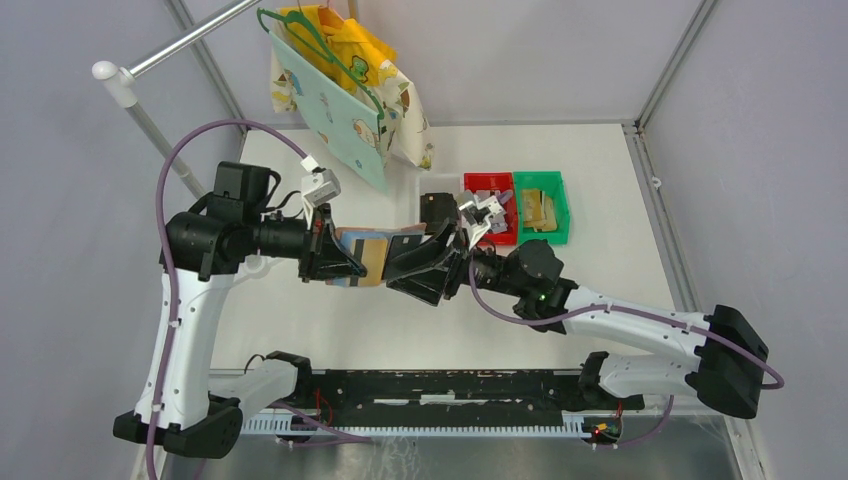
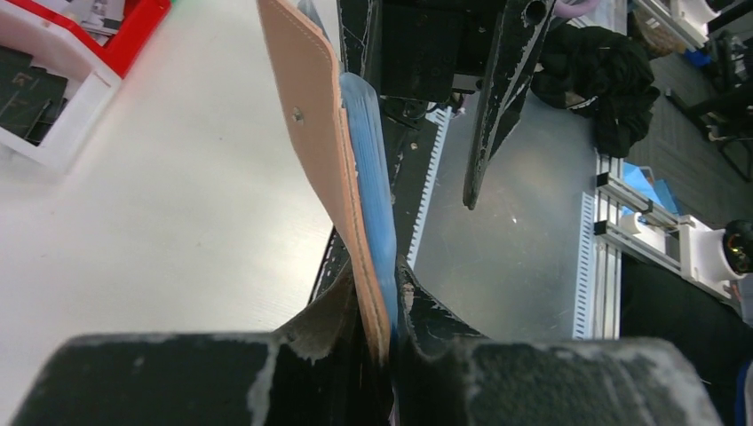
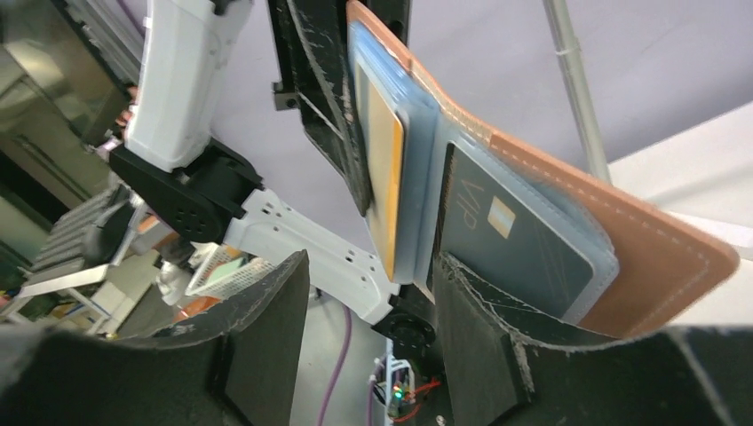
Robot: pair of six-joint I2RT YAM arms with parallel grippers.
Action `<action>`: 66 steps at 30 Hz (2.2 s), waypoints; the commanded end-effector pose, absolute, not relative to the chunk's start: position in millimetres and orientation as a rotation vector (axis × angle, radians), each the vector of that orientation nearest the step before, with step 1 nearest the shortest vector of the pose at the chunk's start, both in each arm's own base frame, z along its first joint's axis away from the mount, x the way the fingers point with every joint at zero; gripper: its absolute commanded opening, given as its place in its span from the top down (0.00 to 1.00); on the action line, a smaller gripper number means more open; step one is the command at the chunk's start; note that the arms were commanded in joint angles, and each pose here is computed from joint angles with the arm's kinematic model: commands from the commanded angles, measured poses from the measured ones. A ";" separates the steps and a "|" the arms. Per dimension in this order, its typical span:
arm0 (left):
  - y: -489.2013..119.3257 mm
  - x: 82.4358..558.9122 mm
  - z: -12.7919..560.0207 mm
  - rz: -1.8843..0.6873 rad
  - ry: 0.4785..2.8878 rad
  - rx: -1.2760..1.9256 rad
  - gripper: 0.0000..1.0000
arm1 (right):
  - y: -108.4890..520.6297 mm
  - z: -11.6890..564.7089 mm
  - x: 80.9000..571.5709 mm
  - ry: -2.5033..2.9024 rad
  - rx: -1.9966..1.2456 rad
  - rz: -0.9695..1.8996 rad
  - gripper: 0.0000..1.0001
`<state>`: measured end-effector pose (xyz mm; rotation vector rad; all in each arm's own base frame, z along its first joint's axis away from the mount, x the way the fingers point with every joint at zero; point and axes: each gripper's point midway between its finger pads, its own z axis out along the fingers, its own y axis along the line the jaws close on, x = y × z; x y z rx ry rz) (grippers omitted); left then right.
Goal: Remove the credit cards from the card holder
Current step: Remove the storage box from the card holder.
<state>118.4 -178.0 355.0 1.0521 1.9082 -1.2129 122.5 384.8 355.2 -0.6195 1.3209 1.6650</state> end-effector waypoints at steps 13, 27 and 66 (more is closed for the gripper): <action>-185.8 102.3 374.9 -1.337 1.808 1.071 0.92 | 392.1 393.2 109.4 1.125 -0.598 1.908 0.52; -184.9 118.8 361.8 -1.281 1.875 1.010 0.74 | 412.1 369.4 141.4 1.250 -0.475 1.839 0.89; -188.9 109.8 385.6 -1.336 1.782 1.048 0.98 | 375.2 400.0 102.1 0.938 -0.526 2.039 0.93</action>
